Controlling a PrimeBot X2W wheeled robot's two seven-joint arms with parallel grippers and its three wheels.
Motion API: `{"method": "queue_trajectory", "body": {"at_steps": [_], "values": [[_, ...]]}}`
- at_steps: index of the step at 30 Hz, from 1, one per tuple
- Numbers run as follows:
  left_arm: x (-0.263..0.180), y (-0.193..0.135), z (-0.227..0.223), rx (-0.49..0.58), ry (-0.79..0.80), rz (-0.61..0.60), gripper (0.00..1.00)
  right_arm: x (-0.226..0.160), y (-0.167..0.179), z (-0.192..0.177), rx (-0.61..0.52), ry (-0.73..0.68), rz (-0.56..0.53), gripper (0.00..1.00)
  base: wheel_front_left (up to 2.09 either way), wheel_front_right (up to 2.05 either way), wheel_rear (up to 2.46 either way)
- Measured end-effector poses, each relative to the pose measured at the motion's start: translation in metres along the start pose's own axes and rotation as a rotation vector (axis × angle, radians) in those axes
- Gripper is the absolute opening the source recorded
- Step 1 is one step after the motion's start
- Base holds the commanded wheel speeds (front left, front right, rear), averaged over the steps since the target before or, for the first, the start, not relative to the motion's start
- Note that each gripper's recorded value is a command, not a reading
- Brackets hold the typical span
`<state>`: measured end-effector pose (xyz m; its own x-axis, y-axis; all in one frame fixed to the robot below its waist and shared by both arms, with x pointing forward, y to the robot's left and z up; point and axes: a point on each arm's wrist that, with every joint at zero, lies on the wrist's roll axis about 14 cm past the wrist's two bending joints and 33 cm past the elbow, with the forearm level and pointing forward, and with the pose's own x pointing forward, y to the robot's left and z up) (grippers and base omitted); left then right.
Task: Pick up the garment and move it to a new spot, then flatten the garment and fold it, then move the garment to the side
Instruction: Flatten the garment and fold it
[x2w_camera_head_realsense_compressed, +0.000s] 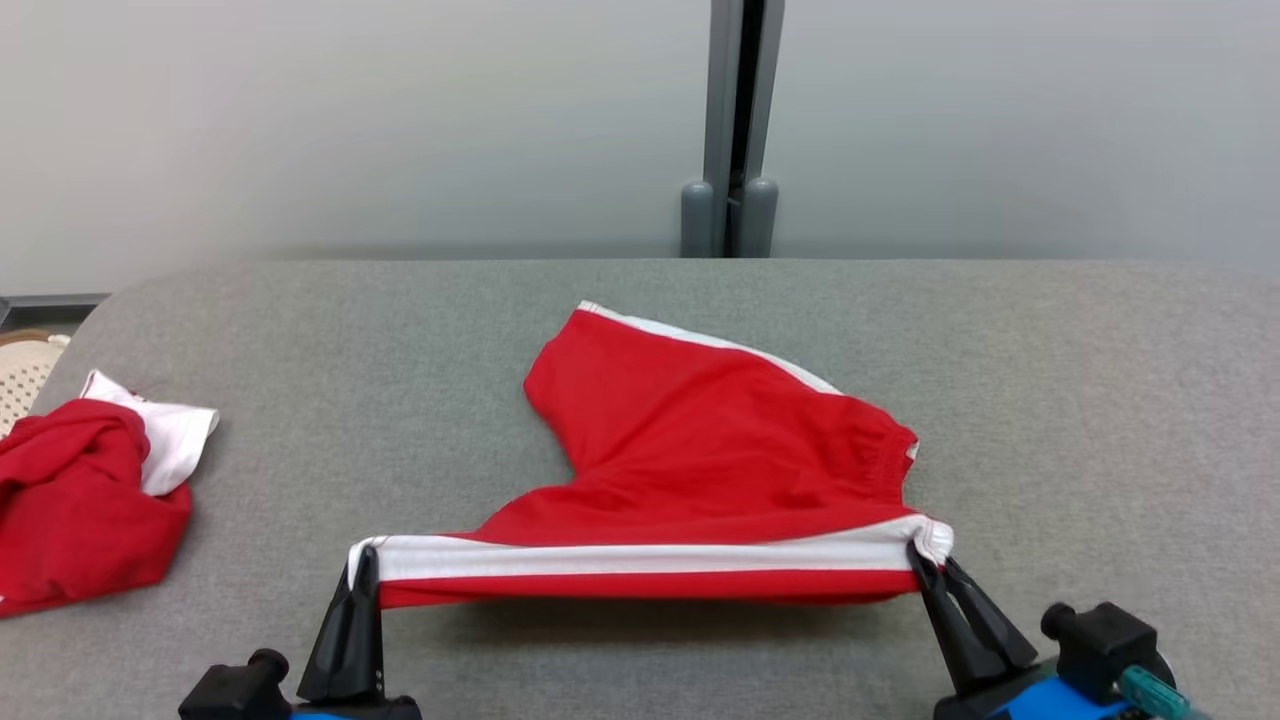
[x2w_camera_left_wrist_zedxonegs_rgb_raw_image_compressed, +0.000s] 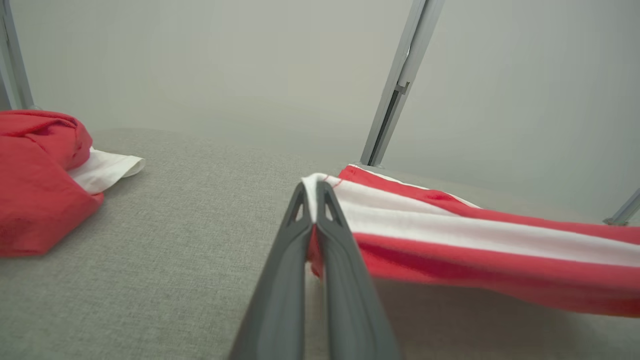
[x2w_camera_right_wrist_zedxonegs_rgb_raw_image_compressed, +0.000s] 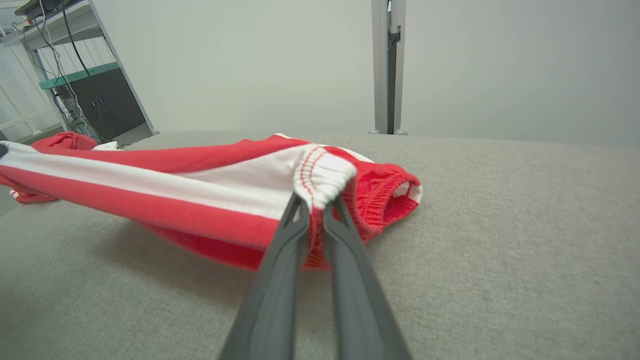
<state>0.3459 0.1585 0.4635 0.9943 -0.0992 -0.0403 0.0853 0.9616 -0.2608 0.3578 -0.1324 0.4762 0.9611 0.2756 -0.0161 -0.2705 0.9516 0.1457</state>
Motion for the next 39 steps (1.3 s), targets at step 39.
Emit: {"method": "queue_trajectory", "body": {"at_steps": [39], "values": [[0.262,-0.081,-0.068,0.254,0.271,-0.479,0.0,0.101,-0.081,-0.041,0.176,0.077,-0.218,0.31,0.0,0.0,0.0]]}}
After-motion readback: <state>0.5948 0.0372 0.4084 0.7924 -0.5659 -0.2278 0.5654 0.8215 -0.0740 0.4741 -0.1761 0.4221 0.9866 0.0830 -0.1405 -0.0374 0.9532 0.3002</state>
